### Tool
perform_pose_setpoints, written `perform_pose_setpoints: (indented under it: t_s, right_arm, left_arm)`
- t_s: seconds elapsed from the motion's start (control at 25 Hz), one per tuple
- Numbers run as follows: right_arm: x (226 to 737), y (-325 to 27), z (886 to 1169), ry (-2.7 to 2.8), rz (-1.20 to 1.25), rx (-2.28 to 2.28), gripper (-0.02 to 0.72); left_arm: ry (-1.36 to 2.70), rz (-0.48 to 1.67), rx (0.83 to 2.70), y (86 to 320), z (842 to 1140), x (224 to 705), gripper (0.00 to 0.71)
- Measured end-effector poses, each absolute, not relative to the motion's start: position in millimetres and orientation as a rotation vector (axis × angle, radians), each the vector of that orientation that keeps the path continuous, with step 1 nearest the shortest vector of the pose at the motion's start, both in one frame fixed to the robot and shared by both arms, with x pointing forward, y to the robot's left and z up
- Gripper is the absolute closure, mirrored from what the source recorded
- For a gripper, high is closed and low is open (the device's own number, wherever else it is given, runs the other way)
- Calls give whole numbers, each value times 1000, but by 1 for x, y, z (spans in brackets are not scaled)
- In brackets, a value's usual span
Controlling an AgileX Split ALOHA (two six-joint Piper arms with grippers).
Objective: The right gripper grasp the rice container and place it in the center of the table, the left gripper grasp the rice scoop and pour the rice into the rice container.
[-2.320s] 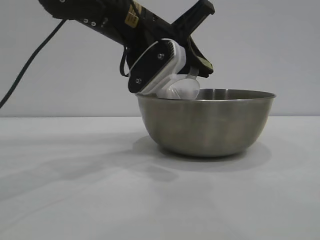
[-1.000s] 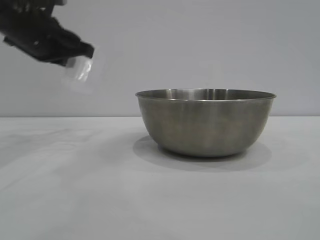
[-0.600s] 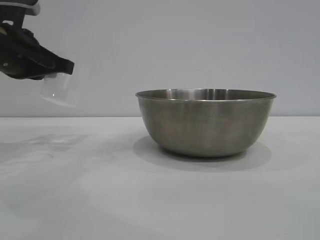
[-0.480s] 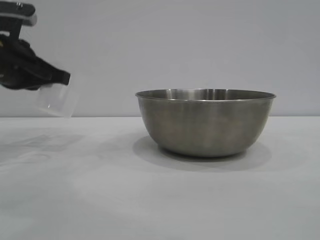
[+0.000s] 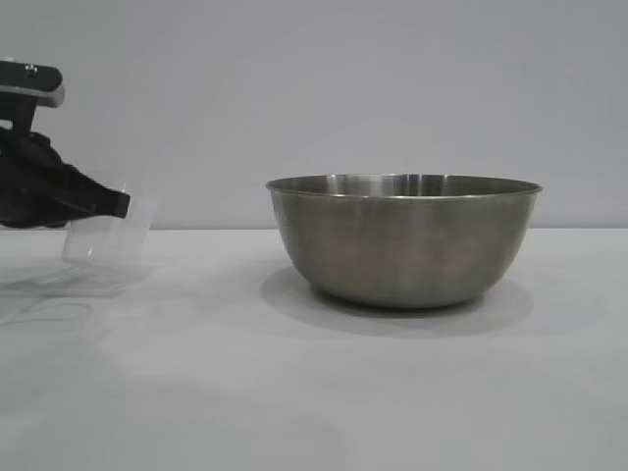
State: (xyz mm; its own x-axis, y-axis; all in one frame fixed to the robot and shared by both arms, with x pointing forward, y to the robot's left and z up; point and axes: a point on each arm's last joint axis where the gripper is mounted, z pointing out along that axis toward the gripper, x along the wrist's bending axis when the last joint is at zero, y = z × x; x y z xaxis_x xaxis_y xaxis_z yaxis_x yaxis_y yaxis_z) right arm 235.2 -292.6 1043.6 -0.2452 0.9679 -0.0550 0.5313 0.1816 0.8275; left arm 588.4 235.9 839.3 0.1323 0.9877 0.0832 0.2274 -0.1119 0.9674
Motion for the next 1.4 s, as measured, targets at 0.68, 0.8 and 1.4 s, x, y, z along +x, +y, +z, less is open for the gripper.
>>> perform_pose_setpoints:
  t_s: [0.68,0.8,1.4]
  right_arm:
    - [235,-293,1044,1864,940,1407,267]
    - [235,-293,1044,1864,940,1407,267]
    - [235,-293,1044,1864,940,1407,267]
  left_arm:
    - [1268,983,1606,241,838,547,462]
    - [1231,1014,1551,242,865,542,462]
    - [882,1197,1277,247,1036,486,436]
